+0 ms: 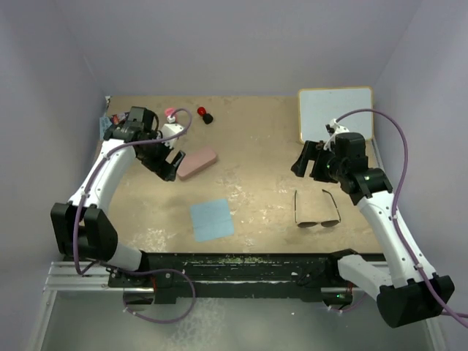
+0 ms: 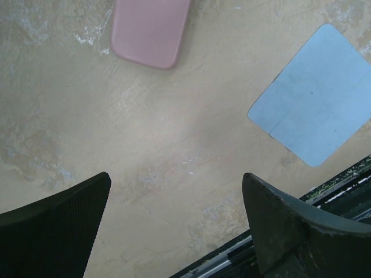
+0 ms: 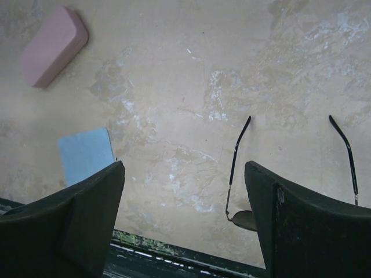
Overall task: Organize the sunglasses
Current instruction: Pick up the sunglasses case from the center of the board.
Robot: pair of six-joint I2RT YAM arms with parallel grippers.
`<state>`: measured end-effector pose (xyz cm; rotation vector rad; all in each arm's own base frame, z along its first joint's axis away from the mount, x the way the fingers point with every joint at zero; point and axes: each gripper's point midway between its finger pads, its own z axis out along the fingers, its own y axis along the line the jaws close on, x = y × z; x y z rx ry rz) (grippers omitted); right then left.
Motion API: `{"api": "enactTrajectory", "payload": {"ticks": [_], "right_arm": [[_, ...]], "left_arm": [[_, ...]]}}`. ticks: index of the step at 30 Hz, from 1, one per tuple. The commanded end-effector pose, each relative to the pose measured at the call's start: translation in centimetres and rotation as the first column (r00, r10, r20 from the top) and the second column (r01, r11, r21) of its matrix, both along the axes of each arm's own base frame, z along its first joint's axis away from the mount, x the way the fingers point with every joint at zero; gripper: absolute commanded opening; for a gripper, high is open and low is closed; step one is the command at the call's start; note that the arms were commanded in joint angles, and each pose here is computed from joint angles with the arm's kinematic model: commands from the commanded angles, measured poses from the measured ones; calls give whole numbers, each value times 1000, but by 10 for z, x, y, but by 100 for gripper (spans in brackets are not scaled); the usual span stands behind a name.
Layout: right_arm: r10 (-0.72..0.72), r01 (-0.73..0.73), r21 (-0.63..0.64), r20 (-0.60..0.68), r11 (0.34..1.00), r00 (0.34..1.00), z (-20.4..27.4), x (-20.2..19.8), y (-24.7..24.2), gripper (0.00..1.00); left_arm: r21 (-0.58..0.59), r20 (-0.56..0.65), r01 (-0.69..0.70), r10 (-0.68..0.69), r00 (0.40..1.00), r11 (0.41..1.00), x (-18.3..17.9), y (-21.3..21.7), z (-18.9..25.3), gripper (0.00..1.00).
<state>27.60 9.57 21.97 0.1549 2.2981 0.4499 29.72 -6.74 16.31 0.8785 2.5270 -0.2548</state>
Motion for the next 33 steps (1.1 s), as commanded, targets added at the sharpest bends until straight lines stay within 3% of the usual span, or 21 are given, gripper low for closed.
{"api": "enactTrajectory", "payload": {"ticks": [1, 12, 17, 27, 33], "right_arm": [[27, -29, 50, 46, 998, 999, 6, -3, 8, 89], [65, -68, 37, 58, 997, 996, 9, -13, 8, 89], [96, -97, 70, 17, 993, 995, -8, -20, 15, 88], [113, -115, 99, 25, 988, 993, -4, -21, 21, 88], [121, -123, 106, 20, 987, 992, -6, -24, 22, 88]], "left_arm": [[-32, 65, 68, -66, 996, 997, 32, -14, 17, 98], [5, -116, 195, -193, 974, 981, 56, -37, -20, 96], [105, -137, 240, -225, 965, 965, 65, -45, -35, 96], [179, -135, 333, -313, 940, 926, 89, -46, -48, 98], [131, -187, 385, -358, 915, 914, 90, -57, -62, 98]]}}
